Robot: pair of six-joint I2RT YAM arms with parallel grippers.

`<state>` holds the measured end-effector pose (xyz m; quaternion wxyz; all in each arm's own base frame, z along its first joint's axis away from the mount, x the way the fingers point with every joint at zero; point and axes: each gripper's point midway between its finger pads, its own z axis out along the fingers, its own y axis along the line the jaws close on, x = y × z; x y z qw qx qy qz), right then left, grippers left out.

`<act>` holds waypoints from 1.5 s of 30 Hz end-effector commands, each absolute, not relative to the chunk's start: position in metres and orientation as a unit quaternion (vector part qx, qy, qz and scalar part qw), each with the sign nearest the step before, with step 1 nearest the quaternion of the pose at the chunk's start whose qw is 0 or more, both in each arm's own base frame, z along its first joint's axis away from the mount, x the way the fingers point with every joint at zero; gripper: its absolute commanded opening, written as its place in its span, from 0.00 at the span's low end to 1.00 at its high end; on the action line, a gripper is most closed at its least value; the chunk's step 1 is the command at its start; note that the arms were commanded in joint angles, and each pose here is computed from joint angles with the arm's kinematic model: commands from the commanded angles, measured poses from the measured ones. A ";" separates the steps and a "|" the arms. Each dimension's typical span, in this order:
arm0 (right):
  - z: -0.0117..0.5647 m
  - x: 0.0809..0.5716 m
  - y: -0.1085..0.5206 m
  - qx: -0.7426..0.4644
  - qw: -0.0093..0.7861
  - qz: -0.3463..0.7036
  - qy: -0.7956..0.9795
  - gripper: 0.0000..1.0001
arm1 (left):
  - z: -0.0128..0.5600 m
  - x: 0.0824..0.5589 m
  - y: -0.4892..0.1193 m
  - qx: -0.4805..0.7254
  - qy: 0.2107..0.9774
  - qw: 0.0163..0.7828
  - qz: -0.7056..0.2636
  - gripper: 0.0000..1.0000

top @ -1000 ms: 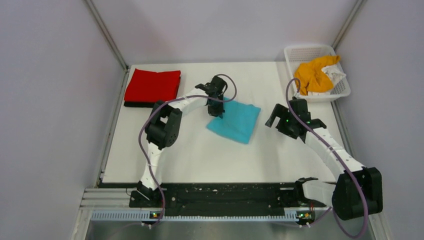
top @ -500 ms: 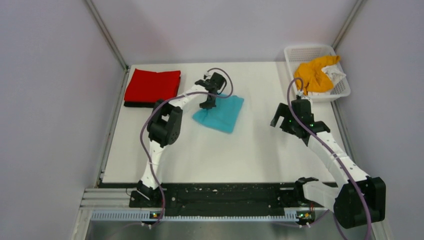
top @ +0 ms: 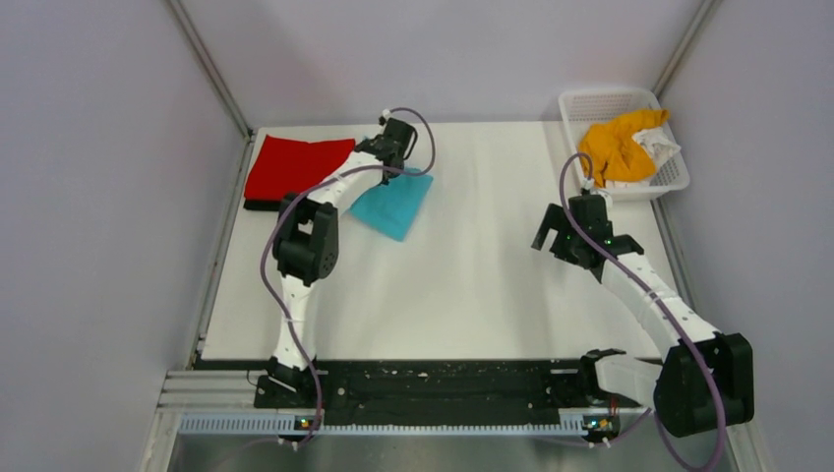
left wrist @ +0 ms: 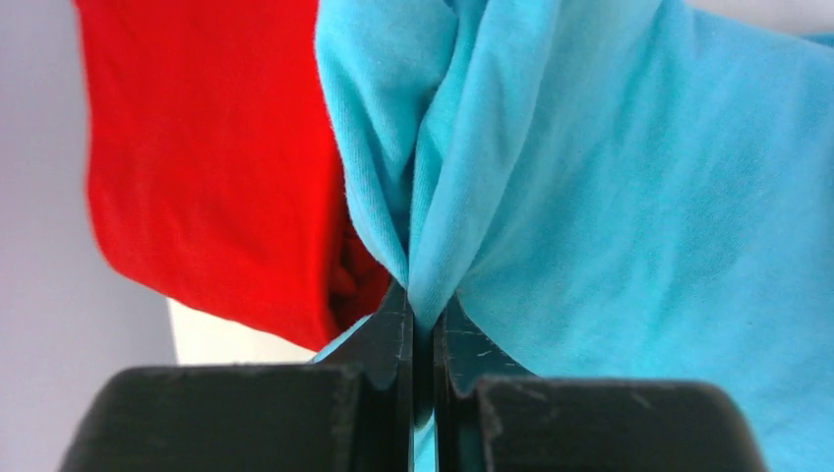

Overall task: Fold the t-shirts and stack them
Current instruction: Put the neatly folded tshirt into the corner of the board with the left arm

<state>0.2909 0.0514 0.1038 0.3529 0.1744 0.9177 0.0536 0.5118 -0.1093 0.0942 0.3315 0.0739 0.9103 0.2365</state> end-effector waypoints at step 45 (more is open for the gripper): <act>0.122 0.328 0.044 0.171 0.391 0.026 0.904 0.99 | 0.352 0.536 -0.065 0.038 0.828 0.541 0.138 0.00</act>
